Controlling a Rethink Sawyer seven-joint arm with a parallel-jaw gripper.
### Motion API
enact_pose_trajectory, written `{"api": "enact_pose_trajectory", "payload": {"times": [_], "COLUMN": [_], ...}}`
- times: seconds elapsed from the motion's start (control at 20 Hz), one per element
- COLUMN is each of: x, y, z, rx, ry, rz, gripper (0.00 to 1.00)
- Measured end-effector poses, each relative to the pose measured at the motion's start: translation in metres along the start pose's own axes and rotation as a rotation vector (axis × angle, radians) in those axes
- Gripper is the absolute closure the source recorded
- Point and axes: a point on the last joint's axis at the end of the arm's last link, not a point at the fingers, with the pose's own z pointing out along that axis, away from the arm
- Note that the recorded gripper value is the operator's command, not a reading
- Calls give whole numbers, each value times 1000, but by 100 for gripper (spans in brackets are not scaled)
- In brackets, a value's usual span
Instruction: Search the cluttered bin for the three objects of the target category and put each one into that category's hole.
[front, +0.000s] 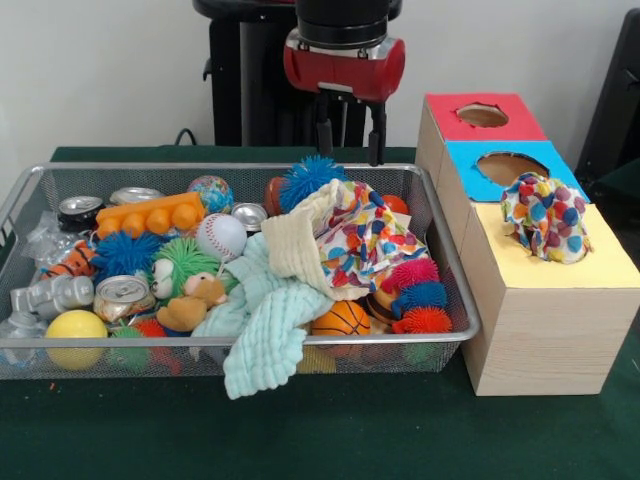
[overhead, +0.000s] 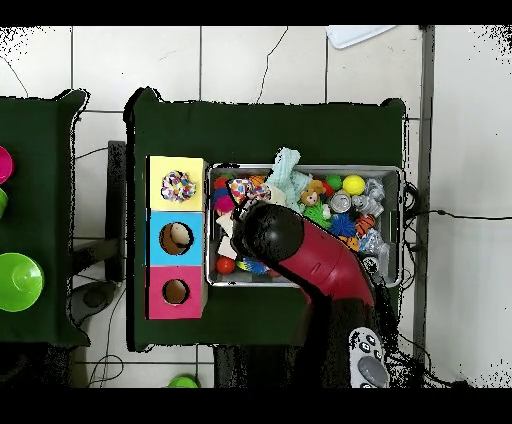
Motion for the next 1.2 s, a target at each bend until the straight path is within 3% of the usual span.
{"api": "enact_pose_trajectory", "payload": {"times": [0.35,0.75,0.95,1.2], "x": [-11,-42,-47,-45], "y": [2,4,4,4], "z": [-2,-3,-3,-1], "rx": [-19,-59,-63,-66], "ry": [-45,-189,-218,-216], "rz": [33,92,105,114], "gripper": [0,0,0,0]}}
